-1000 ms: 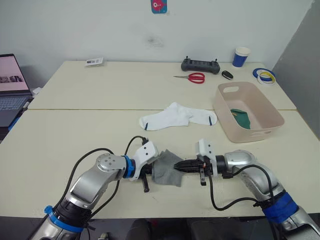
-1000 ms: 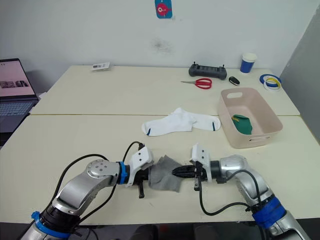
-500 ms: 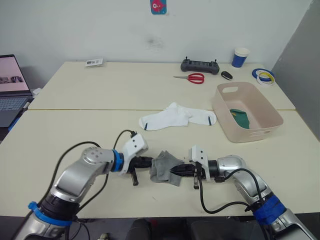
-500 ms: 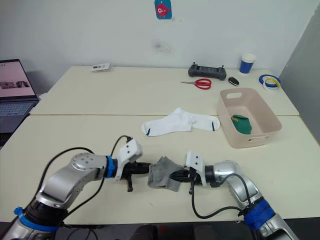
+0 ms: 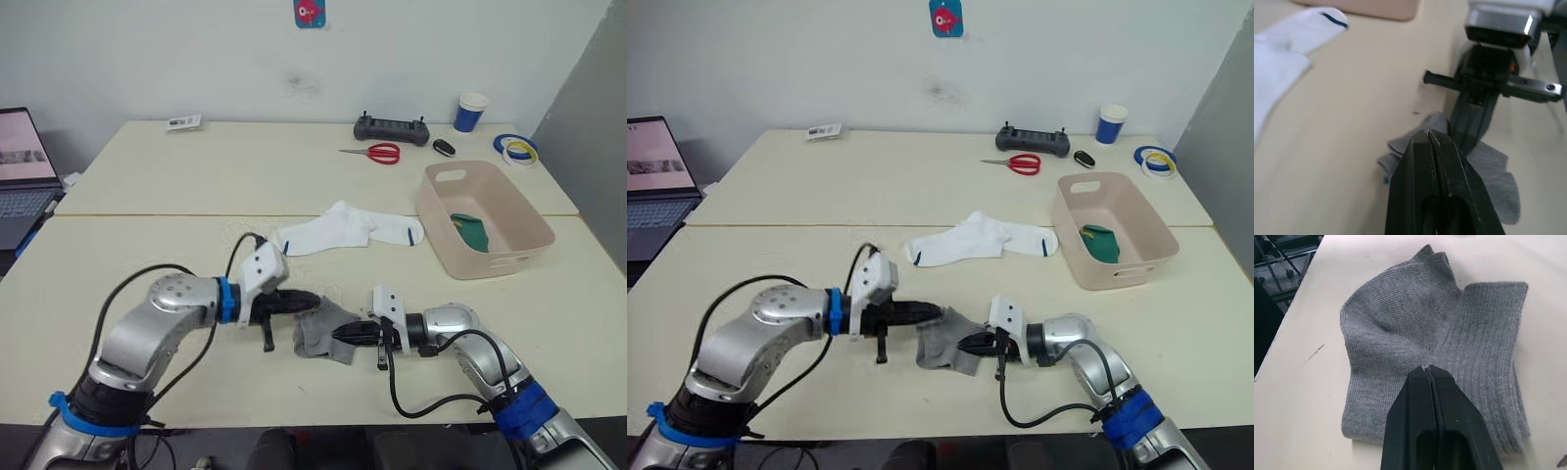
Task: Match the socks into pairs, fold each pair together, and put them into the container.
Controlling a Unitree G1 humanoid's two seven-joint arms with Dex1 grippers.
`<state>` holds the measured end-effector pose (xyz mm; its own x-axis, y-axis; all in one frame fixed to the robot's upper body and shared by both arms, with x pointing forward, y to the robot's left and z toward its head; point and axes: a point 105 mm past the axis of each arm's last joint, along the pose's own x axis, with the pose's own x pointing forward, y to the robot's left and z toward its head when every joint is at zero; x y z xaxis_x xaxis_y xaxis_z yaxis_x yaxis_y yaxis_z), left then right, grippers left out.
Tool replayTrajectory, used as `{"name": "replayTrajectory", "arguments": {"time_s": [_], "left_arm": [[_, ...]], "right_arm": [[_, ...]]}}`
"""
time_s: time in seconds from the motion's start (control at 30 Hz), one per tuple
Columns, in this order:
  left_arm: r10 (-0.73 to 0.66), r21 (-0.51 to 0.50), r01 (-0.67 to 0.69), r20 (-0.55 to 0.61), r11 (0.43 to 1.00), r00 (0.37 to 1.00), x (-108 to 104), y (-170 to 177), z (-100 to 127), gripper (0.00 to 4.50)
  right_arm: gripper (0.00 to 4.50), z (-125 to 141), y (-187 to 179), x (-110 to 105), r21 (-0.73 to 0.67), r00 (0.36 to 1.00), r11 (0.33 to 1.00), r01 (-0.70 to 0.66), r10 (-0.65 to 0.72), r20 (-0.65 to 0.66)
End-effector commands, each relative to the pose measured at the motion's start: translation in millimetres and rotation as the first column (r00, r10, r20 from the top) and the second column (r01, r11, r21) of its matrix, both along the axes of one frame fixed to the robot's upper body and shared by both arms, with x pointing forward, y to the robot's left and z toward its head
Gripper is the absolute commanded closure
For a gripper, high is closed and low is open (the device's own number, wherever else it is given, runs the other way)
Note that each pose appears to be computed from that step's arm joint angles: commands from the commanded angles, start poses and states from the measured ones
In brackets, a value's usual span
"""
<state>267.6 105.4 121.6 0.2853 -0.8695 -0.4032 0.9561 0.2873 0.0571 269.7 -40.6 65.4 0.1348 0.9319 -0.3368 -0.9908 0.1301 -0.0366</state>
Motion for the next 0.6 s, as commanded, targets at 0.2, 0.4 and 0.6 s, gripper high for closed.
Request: {"name": "replayTrajectory", "arguments": {"time_s": [0.2, 0.4, 0.6], "left_arm": [[0.031, 0.188, -0.044, 0.074, 0.981, 0.997, 6.7, 13.1, -39.8, 4.50], [0.057, 0.237, -0.068, 0.056, 0.969, 0.997, 7.8, 25.7, -62.7, 4.50], [0.055, 0.204, -0.066, 0.057, 0.977, 0.997, 9.7, 20.7, -60.3, 4.50]], "right_arm": [[4.46, -7.1, -5.4, -1.2, -0.042, 0.999, 0.999, 0.024, -0.025, -0.026], [4.46, 16.1, -10.4, -2.1, -0.006, 0.996, 0.998, 0.058, -0.058, -0.070], [3.23, 51.7, -22.8, -14.9, 0.048, 0.975, 0.996, 0.081, -0.070, -0.210]]}}
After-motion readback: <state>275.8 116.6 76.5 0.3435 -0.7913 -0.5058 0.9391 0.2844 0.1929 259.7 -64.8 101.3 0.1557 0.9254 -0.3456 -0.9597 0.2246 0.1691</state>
